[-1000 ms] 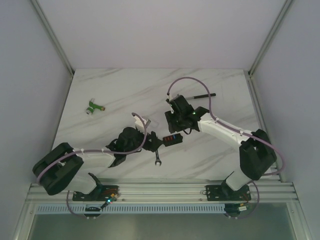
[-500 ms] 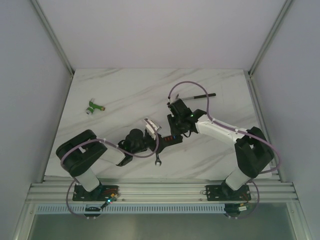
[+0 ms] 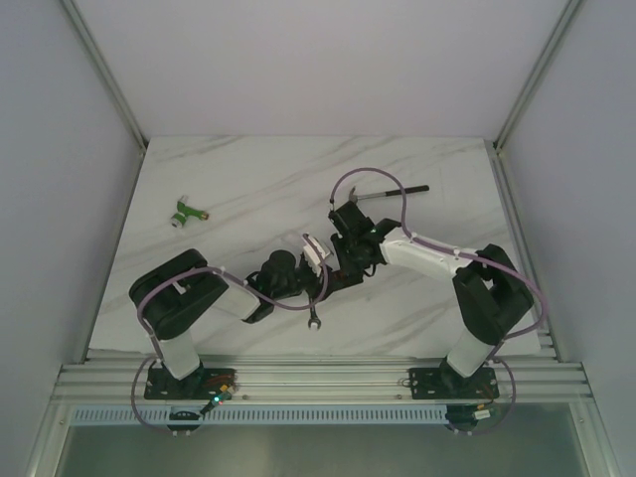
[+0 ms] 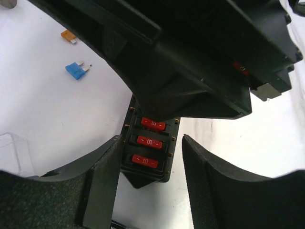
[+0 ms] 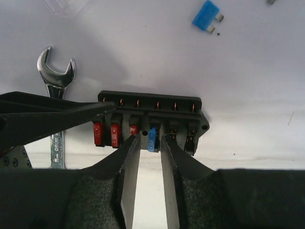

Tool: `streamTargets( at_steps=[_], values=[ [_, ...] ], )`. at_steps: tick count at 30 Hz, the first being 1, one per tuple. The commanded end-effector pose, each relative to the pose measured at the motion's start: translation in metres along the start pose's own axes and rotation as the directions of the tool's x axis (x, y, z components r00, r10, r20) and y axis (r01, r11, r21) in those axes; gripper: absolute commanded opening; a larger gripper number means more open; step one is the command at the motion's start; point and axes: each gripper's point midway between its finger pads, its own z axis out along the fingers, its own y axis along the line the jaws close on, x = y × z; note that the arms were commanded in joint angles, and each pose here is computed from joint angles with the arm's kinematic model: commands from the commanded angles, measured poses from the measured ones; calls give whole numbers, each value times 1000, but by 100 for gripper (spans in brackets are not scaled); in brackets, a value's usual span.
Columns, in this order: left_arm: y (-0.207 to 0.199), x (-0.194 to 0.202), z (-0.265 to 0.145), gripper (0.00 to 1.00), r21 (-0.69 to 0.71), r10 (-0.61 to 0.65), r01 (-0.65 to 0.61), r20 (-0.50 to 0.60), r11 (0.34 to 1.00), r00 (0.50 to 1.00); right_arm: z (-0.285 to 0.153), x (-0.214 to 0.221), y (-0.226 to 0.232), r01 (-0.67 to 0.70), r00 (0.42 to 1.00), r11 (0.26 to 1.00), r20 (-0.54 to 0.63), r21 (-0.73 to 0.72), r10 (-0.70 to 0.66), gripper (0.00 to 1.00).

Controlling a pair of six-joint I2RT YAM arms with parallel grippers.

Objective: Snap on the fuse box
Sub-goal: Adjust the fuse in the fuse box base.

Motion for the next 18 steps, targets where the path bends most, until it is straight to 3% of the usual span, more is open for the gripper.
streamTargets(
  at_steps=[1,10,18],
  values=[
    [-7,2,6,60,50,40,-39,-8,998,999,2,-2,-1,0,1000,1000,-10,31,1,28],
    [-3,8,0,61,13,17,-18,4,1000,1000,2,-3,-9,53,997,995,-52,82,-49,22],
    [-1,11,-7,65,-17,-15,16,55,1000,998,-12,-14,-7,65,998,996,-22,63,-63,26]
  ],
)
